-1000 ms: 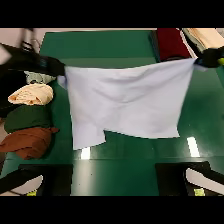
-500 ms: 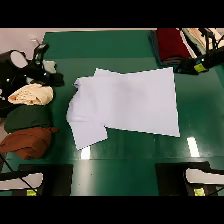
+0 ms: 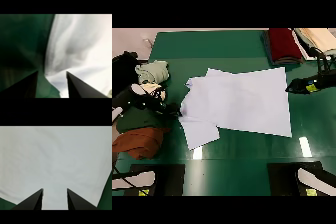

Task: Fold the shirts.

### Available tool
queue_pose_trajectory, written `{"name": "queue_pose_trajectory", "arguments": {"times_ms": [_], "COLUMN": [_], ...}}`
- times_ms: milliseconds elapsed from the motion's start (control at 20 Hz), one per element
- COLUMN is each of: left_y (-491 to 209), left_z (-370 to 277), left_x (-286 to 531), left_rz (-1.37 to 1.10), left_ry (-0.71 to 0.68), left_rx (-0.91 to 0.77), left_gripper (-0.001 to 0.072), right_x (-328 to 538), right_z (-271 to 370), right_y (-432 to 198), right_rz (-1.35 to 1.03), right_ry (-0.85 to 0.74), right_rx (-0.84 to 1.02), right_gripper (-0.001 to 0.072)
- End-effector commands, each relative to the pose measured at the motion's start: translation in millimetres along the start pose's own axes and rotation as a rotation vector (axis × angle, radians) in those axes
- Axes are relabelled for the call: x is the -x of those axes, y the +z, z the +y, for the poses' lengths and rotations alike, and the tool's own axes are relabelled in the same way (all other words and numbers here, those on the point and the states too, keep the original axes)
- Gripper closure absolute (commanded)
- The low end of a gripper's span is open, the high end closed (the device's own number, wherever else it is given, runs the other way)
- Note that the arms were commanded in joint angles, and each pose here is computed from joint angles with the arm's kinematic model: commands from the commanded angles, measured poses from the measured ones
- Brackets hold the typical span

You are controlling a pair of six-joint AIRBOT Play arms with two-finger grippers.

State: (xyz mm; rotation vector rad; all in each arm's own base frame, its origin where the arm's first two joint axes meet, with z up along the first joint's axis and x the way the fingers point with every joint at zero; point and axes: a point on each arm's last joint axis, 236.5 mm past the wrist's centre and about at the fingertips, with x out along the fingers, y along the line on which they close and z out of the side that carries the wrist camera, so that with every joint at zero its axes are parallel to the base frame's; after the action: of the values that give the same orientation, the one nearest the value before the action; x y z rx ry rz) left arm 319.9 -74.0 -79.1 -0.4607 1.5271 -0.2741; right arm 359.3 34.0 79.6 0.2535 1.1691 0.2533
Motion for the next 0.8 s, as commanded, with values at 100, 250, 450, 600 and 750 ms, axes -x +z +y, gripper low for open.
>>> {"name": "queue_pose_trajectory", "arguments": {"times_ms": [100,250,450,600,750], "left_y": [-16,-24,-5,0,0], "left_z": [-21,-37,-43,-58,-63], "left_x": [-26,-33,-1,28,35], "left_rz": [0.025,0.050,-0.086,-0.178,-0.199], "left_ry": [-0.042,-0.042,0.004,-0.003,-0.010], "left_rx": [-0.040,-0.096,-0.174,-0.219,-0.224], "left_gripper": [0.0279,0.0679,0.0680,0.0680,0.0680], "right_x": [3,8,-1,-22,-51], "right_z": [6,-21,-92,-122,-109], "right_y": [-4,-26,-110,-187,-217], "right_rz": [-0.018,0.058,0.224,0.332,0.363], "right_ry": [0.045,-0.004,-0.108,-0.101,0.029], "right_rx": [-0.035,-0.083,-0.296,-0.531,-0.644], "right_gripper": [0.0360,0.0360,0.0309,0.0180,0.0215]}}
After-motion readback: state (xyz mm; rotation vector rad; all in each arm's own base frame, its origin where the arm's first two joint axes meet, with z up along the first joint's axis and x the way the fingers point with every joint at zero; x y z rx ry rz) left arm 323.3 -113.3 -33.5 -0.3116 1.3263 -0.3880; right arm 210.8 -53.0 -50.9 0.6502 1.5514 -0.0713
